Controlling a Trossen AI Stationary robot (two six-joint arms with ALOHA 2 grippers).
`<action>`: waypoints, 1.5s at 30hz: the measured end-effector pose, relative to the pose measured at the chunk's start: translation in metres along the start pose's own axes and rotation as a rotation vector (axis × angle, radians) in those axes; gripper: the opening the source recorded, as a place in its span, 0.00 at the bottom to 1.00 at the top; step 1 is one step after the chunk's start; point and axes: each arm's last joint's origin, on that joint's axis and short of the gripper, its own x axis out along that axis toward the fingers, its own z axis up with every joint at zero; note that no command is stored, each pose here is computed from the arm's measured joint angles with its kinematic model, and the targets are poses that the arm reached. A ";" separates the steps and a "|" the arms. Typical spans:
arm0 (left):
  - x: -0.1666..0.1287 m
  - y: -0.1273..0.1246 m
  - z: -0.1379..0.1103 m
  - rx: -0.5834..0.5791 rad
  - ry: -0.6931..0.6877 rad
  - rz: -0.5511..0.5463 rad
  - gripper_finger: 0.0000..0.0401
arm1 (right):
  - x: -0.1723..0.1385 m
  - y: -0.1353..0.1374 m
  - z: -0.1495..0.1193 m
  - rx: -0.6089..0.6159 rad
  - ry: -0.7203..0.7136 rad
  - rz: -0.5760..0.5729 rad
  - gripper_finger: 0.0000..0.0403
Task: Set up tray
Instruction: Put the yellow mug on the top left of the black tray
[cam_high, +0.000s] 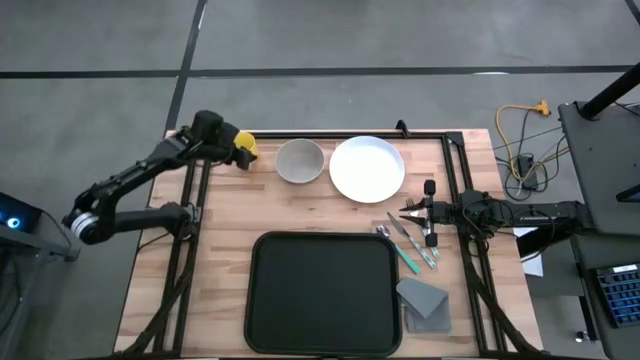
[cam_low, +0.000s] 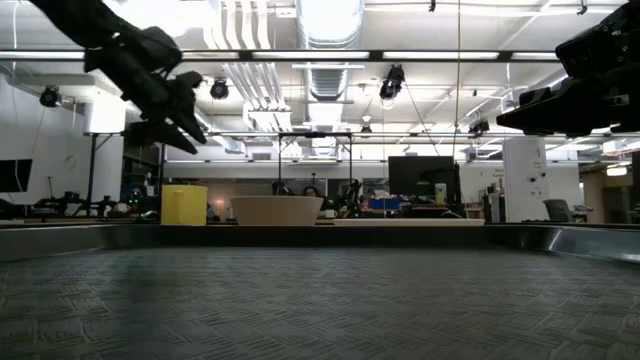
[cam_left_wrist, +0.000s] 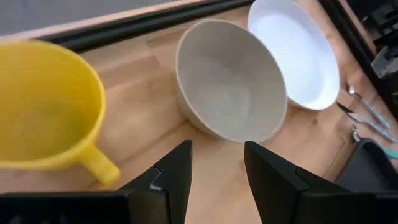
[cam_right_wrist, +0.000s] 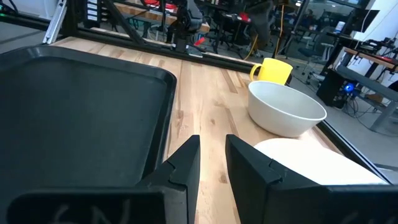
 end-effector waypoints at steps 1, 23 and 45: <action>0.002 -0.001 0.006 0.007 0.003 0.002 0.33 | 0.000 0.000 0.000 0.000 0.000 0.000 0.17; 0.057 0.017 0.047 -0.020 0.248 0.299 0.33 | 0.000 0.000 0.000 0.000 0.000 0.000 0.17; 0.057 0.022 0.044 -0.007 0.248 0.357 0.33 | 0.000 0.000 0.000 0.000 0.000 0.000 0.17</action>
